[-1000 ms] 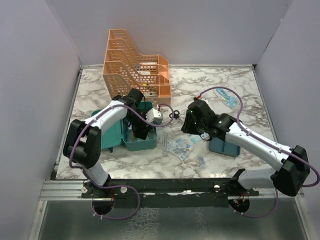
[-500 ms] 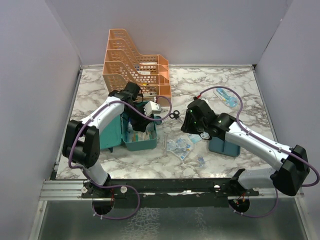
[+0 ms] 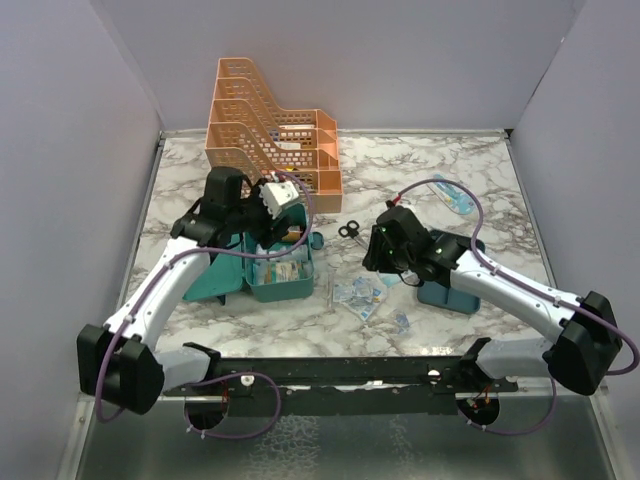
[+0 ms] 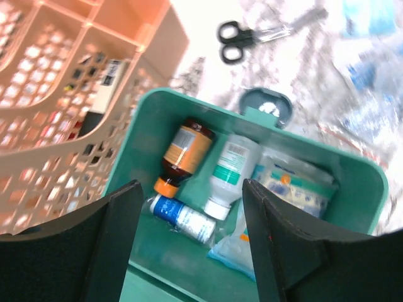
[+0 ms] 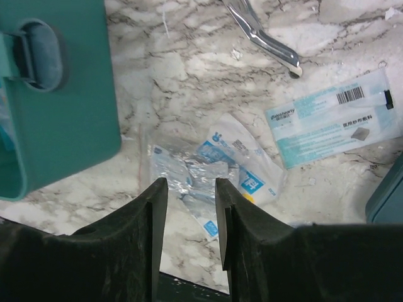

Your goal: Organize the medicine kit

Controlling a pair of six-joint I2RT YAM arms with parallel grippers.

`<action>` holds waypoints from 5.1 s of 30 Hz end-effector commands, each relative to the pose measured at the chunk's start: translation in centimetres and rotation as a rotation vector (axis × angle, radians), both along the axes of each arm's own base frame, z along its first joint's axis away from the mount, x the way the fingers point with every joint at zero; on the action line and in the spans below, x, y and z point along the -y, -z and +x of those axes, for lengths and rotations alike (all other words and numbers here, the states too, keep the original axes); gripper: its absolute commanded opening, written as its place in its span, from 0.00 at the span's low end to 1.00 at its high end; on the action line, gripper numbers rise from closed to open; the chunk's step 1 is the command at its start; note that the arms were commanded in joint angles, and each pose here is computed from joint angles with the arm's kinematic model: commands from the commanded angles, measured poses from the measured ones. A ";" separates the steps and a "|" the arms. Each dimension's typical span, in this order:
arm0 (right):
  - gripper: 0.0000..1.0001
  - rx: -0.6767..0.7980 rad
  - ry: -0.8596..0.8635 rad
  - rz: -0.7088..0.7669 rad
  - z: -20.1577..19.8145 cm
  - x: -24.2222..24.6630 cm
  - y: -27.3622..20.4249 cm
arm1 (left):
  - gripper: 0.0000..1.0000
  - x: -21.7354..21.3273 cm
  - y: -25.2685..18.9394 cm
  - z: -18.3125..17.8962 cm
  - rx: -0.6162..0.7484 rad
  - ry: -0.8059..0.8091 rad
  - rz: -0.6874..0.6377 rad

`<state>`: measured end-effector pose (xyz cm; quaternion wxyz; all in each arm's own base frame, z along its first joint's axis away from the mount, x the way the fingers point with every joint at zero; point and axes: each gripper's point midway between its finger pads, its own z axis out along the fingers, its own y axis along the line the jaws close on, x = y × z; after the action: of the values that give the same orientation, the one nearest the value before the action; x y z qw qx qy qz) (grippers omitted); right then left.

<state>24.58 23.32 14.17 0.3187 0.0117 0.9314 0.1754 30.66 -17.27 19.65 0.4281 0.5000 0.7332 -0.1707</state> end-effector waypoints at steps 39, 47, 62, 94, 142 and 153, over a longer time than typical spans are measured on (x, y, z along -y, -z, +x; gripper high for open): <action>0.43 -0.141 -0.068 -0.070 -2.7 0.8 11.0 | 0.64 0.5 -3.9 -3.2 -0.440 -0.649 -0.639; 0.21 -0.139 -0.085 -0.020 -2.9 0.0 11.0 | 0.66 0.6 -6.6 -5.4 -0.434 -0.605 -0.723; 0.01 0.090 -0.103 0.127 -1.0 -1.0 -0.2 | 0.70 1.3 -8.1 -7.4 -0.508 -0.564 -0.792; 0.01 0.078 -0.302 0.657 -2.5 -9.7 -10.0 | 0.62 6.1 -4.9 -9.0 -0.885 -0.486 -1.079; 0.54 0.162 -0.143 0.483 -2.0 -4.5 -8.3 | 0.15 -1.6 0.1 -6.4 -0.538 -0.791 -0.518; 0.52 0.123 -0.165 0.470 -2.5 -4.8 -7.5 | 0.15 0.2 4.9 -7.2 -0.792 -0.681 -0.477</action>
<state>21.95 27.87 21.76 0.3515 0.0070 0.8378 0.4178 24.43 -15.77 15.41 0.2928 -0.0106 0.9051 -0.3081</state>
